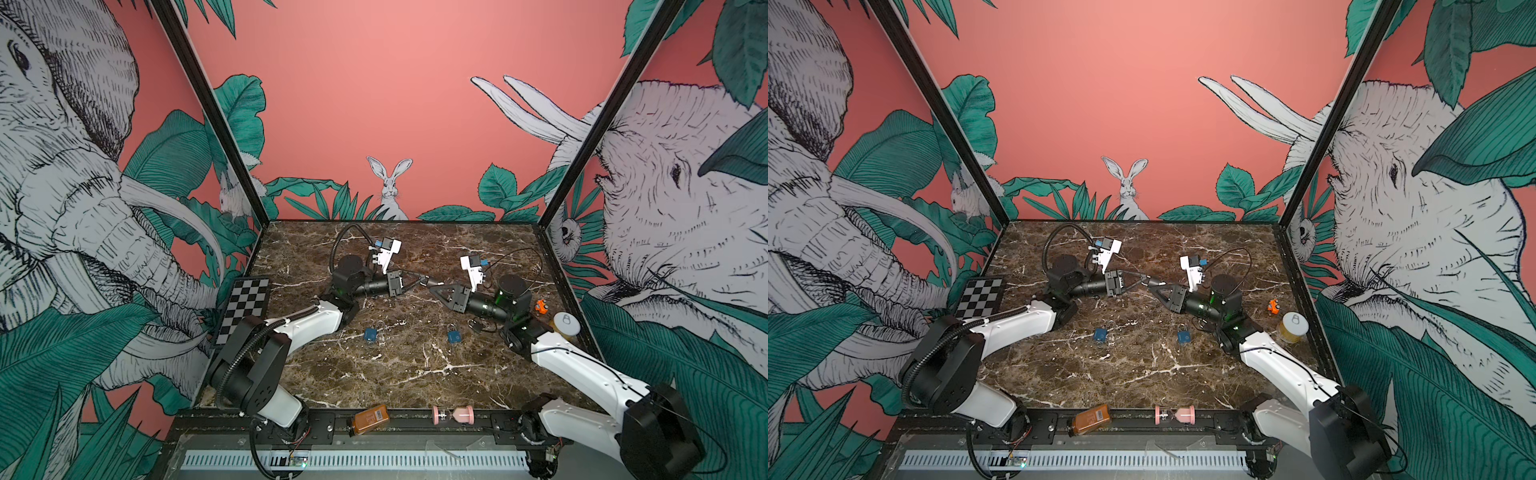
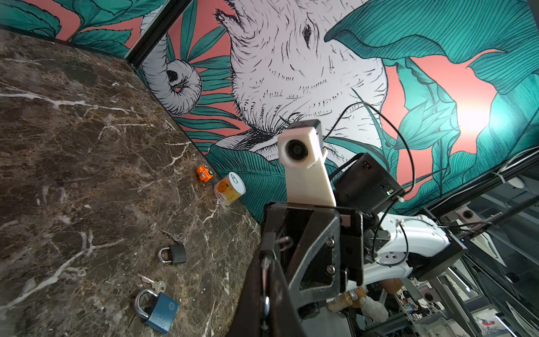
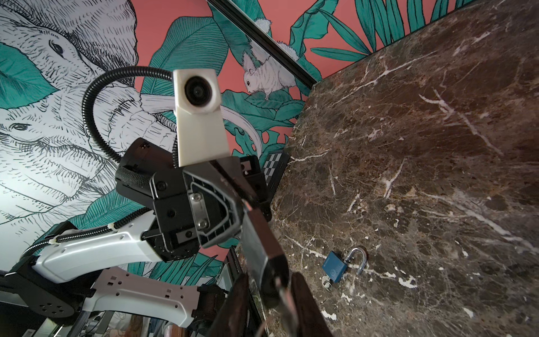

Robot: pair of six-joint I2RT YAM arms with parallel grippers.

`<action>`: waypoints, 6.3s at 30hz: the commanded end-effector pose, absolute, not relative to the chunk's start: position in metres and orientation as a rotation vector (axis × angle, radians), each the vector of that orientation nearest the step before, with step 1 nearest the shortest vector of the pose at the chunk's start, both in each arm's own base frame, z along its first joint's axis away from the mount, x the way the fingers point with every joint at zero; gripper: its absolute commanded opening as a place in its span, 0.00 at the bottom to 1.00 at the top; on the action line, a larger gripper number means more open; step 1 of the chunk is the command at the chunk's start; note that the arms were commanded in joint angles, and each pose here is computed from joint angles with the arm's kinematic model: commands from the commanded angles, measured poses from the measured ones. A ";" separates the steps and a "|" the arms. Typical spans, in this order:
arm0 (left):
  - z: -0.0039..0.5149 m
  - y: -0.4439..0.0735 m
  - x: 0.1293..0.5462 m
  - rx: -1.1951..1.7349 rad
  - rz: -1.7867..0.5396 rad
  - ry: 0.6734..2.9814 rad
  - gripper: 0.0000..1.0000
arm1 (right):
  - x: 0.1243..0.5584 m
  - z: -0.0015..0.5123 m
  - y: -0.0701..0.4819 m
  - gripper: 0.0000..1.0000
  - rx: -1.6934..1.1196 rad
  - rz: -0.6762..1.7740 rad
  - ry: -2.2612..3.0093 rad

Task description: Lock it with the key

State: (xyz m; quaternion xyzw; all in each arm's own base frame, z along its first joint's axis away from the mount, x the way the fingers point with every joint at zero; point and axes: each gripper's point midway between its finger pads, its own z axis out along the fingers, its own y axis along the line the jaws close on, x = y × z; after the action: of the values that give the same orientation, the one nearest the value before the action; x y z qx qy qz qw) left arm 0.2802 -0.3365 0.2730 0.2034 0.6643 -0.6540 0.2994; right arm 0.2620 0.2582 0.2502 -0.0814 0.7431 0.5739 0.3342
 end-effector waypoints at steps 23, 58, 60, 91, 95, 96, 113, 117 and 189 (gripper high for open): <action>0.296 -0.339 0.277 0.617 -1.838 1.644 0.00 | 0.270 0.284 0.212 0.40 -0.184 1.317 1.806; 0.313 -0.348 0.269 0.625 -1.996 1.544 0.00 | 0.269 0.312 0.238 0.29 -0.313 1.554 1.709; 0.312 -0.348 0.269 0.621 -1.997 1.547 0.00 | 0.269 0.312 0.238 0.24 -0.311 1.555 1.711; 0.298 -0.363 0.257 0.732 -1.990 1.605 0.28 | 0.264 0.307 0.242 0.00 -0.327 1.564 1.725; 0.294 -0.369 0.251 0.770 -1.975 1.625 0.27 | 0.262 0.306 0.242 0.00 -0.332 1.560 1.736; 0.295 -0.369 0.251 0.773 -1.976 1.621 0.26 | 0.263 0.306 0.242 0.00 -0.331 1.561 1.736; 0.300 -0.379 0.240 0.834 -2.002 1.608 0.00 | 0.258 0.299 0.240 0.00 -0.341 1.539 1.782; 0.300 -0.378 0.242 0.813 -1.994 1.597 0.00 | 0.257 0.303 0.234 0.16 -0.323 1.507 1.774; 0.294 -0.379 0.254 0.807 -1.933 1.610 0.00 | 0.258 0.297 0.196 0.00 -0.190 1.514 1.701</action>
State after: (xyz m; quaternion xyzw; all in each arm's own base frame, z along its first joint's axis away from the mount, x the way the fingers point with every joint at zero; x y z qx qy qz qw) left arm 0.2534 -0.3849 0.2807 0.2795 0.6036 -0.7174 0.2073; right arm 0.2605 0.2011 0.2767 -0.0591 0.7070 0.5907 0.3843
